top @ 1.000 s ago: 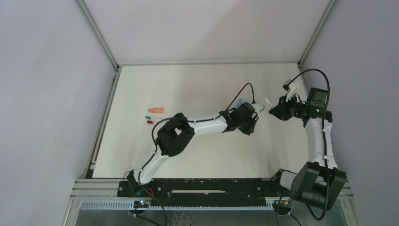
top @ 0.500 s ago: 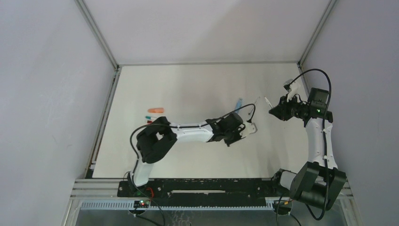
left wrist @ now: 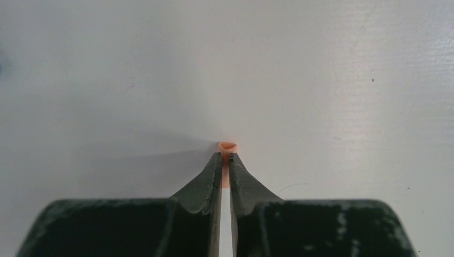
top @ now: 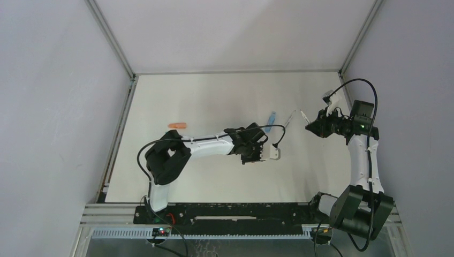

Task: Insert the pens into the pen caps
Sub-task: Move the pen cap to the center of the board.

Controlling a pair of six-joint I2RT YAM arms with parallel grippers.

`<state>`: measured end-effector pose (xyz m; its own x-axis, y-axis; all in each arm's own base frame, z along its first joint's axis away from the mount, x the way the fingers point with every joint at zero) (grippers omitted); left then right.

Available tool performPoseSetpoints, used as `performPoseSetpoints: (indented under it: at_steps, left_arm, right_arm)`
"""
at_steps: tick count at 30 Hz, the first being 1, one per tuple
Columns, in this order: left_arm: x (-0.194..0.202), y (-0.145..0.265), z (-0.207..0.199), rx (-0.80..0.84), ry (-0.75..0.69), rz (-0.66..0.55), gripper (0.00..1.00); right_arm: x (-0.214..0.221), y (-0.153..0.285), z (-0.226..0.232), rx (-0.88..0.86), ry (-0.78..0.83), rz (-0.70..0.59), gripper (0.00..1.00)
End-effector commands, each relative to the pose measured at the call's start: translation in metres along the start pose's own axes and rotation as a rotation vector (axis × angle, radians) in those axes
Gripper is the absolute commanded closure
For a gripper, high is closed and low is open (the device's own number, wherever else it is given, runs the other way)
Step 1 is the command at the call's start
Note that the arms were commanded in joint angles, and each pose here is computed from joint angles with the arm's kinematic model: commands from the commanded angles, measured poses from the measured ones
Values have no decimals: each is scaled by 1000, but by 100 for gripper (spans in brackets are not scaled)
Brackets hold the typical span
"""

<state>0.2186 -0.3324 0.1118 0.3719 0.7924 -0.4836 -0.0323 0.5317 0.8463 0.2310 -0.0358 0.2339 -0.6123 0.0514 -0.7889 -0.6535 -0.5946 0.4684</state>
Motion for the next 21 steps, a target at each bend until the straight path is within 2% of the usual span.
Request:
performPoseSetpoints:
  at_steps: [1,7,12,17,21]
  left_arm:
    - [-6,32,6,-106,-20,-30,86]
    - [-24,74,10,-317,25,-194,81]
    - [-30,104,-6,-428,128,-359,80]
    - [-26,122,-33,-514,324,-583,81]
    - [-14,126,-57,-554,559,-792,77]
  right_arm:
    - [-14,8,6,-15,50,-44,100]
    - [-14,9,10,-36,66,-46,100]
    - [-12,13,21,-102,125,-55,100]
    - [-12,19,37,-153,214,-82,100]
    - [-13,18,54,-154,321,-106,100]
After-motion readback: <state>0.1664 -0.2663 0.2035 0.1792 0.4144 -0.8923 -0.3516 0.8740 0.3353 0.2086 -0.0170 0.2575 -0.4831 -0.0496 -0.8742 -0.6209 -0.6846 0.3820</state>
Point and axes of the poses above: each gripper's point midway between its finger pads, its own y axis back along the fingers, its own z axis along the line the jaws close on, x = y × z, the point moved 10 cm from there along y, back along the fingers, and after that the axes turned 14 degrees about -y, right-handed, at the moved point
